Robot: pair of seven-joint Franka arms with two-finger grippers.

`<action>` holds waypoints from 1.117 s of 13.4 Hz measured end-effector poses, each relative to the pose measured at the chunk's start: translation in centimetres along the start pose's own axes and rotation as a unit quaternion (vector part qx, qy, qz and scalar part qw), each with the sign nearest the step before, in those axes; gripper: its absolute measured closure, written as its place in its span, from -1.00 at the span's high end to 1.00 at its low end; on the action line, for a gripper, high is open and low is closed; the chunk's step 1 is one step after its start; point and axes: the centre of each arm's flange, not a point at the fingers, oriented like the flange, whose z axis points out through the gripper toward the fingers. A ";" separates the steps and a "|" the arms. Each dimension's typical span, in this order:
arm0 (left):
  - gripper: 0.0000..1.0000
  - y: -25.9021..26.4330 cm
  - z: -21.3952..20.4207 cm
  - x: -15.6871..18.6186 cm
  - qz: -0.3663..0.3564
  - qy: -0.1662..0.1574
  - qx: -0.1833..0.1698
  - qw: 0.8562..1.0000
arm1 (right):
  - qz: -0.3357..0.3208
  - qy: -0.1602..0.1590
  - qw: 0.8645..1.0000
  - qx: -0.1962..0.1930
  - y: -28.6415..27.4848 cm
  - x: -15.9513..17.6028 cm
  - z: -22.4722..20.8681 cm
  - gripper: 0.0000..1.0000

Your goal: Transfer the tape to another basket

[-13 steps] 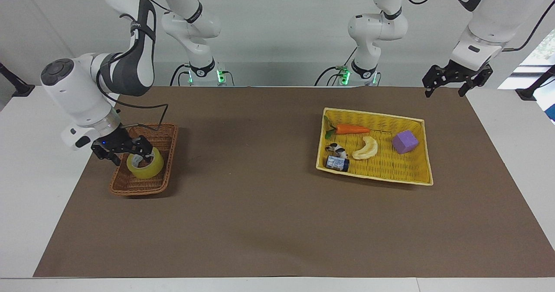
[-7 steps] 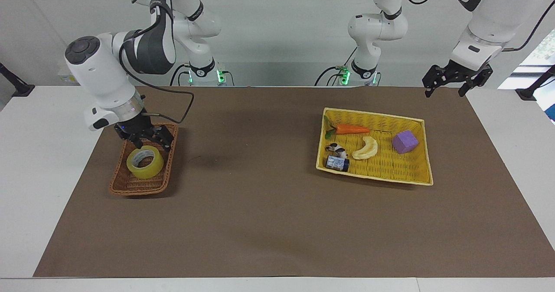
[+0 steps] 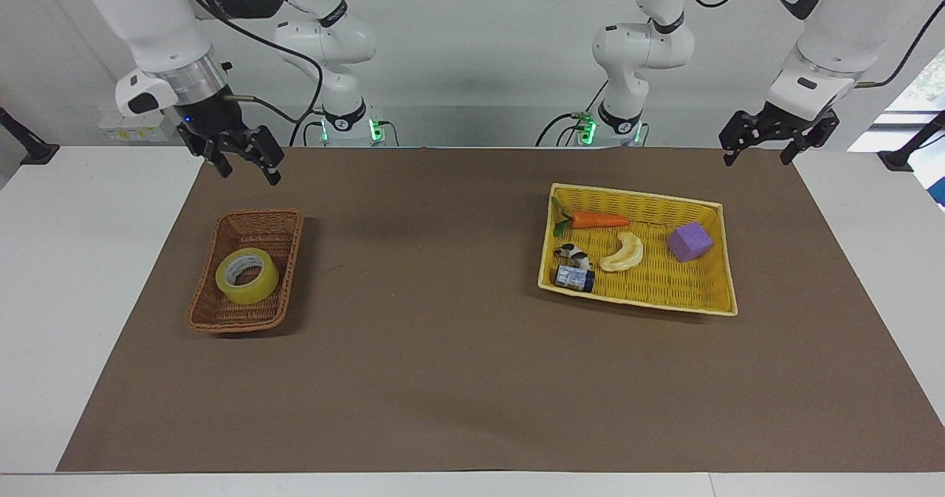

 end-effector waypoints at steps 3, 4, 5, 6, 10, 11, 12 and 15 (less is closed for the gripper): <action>1.00 0.0 0.0 0.0 0.000 0.000 0.000 1.000 | 0.022 0.000 1.000 -0.001 3.0 -2.0 -4.4 1.00; 1.00 0.0 0.0 0.0 0.000 0.000 0.000 1.000 | 0.028 0.001 1.000 -0.003 3.8 -2.5 -5.6 1.00; 1.00 0.0 0.0 0.0 0.000 0.000 0.000 1.000 | 0.028 0.003 1.000 -0.007 4.0 -2.8 -6.1 1.00; 1.00 0.0 0.0 0.0 0.000 0.000 0.000 1.000 | 0.023 0.003 1.000 -0.012 3.6 -3.0 -6.2 1.00; 1.00 0.0 0.0 0.0 0.000 0.000 0.000 1.000 | -0.014 -0.019 1.000 -0.021 -0.1 -4.5 -5.4 1.00; 1.00 0.0 0.0 0.0 0.000 0.000 0.000 1.000 | -0.015 -0.020 0.999 -0.022 -0.2 -4.6 -5.4 1.00; 1.00 0.0 0.0 0.0 0.000 0.000 0.000 1.000 | -0.019 -0.020 0.999 -0.022 -0.1 -4.6 -5.4 1.00; 1.00 0.0 0.0 0.0 0.000 0.000 0.000 1.000 | -0.053 -0.018 0.997 -0.049 0.9 -4.5 -5.1 1.00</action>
